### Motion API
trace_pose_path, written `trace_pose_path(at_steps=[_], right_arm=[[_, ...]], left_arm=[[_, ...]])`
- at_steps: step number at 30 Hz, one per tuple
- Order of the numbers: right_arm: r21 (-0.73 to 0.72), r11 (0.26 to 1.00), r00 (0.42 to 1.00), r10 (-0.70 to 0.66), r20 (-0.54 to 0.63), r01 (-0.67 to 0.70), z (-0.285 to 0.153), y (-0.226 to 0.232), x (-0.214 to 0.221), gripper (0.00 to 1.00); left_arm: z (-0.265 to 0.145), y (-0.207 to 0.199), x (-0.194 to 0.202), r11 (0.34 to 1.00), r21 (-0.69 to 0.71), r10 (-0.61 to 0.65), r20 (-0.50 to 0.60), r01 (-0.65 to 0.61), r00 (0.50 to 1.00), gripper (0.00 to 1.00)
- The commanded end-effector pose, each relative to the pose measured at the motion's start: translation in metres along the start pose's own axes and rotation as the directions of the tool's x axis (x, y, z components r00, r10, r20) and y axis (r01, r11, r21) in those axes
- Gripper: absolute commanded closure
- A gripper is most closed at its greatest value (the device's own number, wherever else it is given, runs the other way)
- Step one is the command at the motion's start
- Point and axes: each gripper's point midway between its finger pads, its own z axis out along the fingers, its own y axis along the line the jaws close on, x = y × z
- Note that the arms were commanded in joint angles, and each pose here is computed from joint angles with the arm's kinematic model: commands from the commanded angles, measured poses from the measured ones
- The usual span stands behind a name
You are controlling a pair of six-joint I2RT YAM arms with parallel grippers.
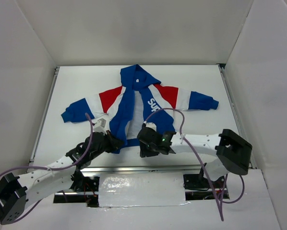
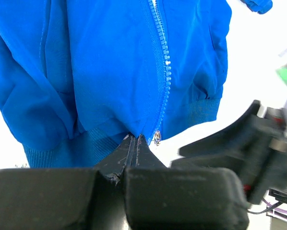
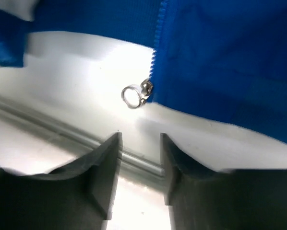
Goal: Zip up the jacket
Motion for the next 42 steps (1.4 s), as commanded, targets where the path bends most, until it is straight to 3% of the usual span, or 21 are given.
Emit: trace_pose_path(at_steps=[1,2,3,7,11,20,42], right_arm=[[-0.032,0.992,0.990,-0.119,0.073,0.121,-0.016,-0.006,-0.015,0.45],[-0.028,0.985,0.983,-0.168,0.076,0.171,-0.016,-0.010,-0.017,0.35],[-0.018,0.982,0.979,-0.188,0.073,0.190,-0.015,-0.012,-0.018,0.34],[0.167,0.953,0.964,-0.264,0.041,0.254,-0.002,-0.039,-0.028,0.34],[0.249,0.926,0.952,-0.303,0.047,0.283,0.005,-0.050,-0.038,0.36],[0.170,0.915,0.917,-0.387,0.101,0.367,-0.002,-0.028,-0.053,0.38],[0.139,0.891,0.891,-0.445,0.087,0.432,0.011,-0.016,-0.051,0.41]], left_arm=[[-0.001,-0.005,-0.006,0.999,0.020,0.025,0.020,-0.025,0.999,1.00],[0.000,-0.005,-0.005,0.999,0.021,0.024,0.013,-0.024,1.000,1.00],[0.000,-0.006,-0.006,0.999,0.025,0.023,0.016,-0.023,1.000,1.00],[0.002,-0.007,-0.005,0.999,0.027,0.020,0.008,-0.020,1.000,1.00],[0.001,-0.008,-0.005,0.999,0.030,0.026,0.006,-0.026,1.000,1.00],[-0.001,-0.006,-0.004,0.999,0.032,0.039,0.006,-0.039,0.999,1.00],[0.002,-0.005,0.000,0.998,0.032,0.053,-0.013,-0.052,0.999,1.00]])
